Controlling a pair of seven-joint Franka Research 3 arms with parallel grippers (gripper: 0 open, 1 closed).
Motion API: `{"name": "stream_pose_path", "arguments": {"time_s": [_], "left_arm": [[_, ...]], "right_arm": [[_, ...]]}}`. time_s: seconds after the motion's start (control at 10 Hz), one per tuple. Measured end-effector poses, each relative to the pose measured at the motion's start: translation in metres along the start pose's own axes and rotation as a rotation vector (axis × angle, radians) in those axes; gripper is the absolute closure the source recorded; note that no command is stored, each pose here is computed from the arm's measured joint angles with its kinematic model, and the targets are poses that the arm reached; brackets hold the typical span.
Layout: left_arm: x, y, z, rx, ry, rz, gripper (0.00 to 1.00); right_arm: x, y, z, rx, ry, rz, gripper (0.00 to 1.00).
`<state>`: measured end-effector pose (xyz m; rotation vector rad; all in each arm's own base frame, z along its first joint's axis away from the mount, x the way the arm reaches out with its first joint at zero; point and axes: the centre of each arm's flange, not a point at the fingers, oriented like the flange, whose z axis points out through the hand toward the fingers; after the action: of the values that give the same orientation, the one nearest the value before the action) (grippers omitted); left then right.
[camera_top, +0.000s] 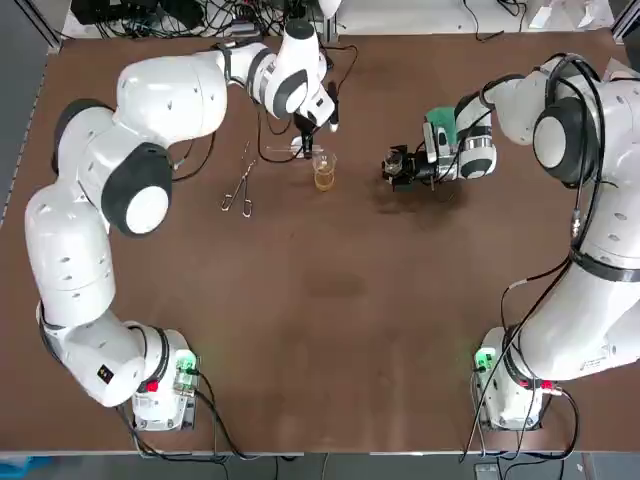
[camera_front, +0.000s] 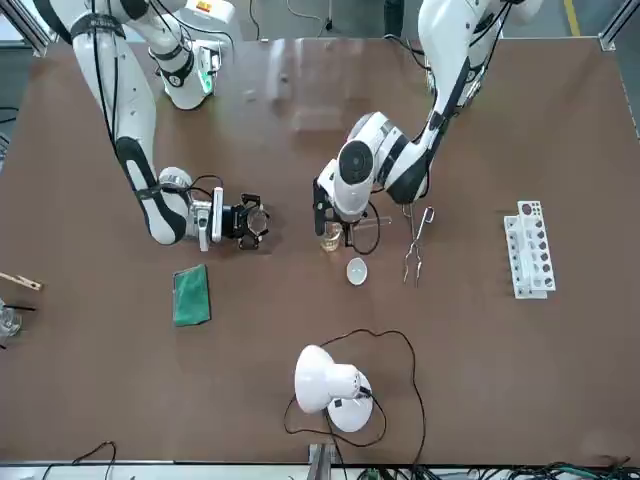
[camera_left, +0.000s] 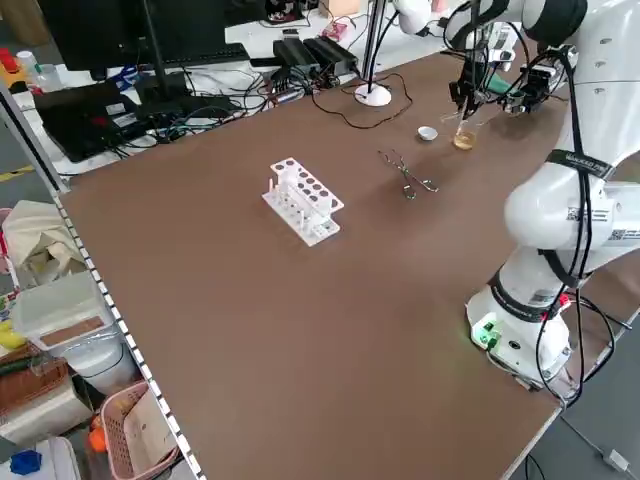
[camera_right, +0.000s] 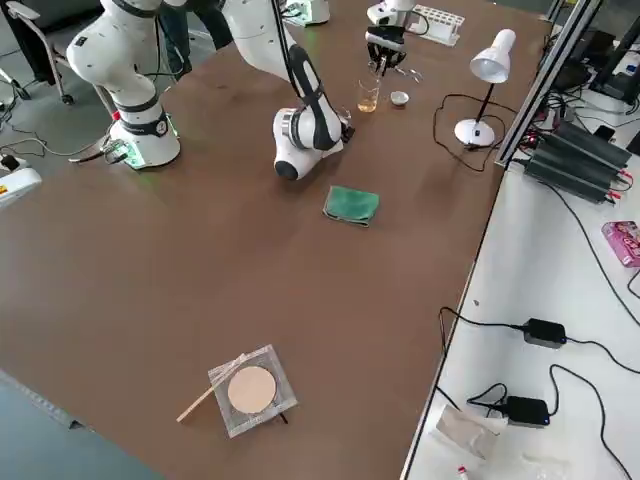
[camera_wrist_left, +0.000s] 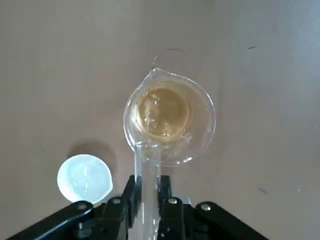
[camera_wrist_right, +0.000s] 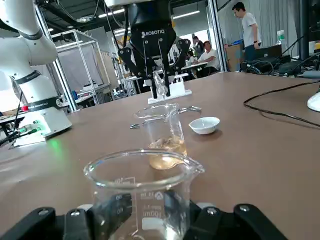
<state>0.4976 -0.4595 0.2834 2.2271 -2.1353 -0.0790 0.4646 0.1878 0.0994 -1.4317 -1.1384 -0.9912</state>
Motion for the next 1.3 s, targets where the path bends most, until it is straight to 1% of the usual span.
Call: {"name": "stream_pose_path", "arguments": {"time_s": [0.4,0.6,0.9,1.3], "left_arm": [[0.006,0.005,0.001,0.015,-0.016,0.026,0.78],[0.006,0.005,0.000,0.044,-0.042,0.048,0.78],[0.013,0.007,-0.005,0.075,-0.058,0.074,0.78],[0.022,0.016,0.007,0.071,-0.081,0.065,0.78]], "right_arm": [[0.000,0.000,0.000,0.000,-0.001,0.000,0.62],[0.000,0.000,0.000,0.000,-0.001,0.000,0.62],[0.000,0.000,0.000,0.000,-0.001,0.000,0.62],[0.000,0.000,0.000,0.000,-0.001,0.000,0.62]]}}
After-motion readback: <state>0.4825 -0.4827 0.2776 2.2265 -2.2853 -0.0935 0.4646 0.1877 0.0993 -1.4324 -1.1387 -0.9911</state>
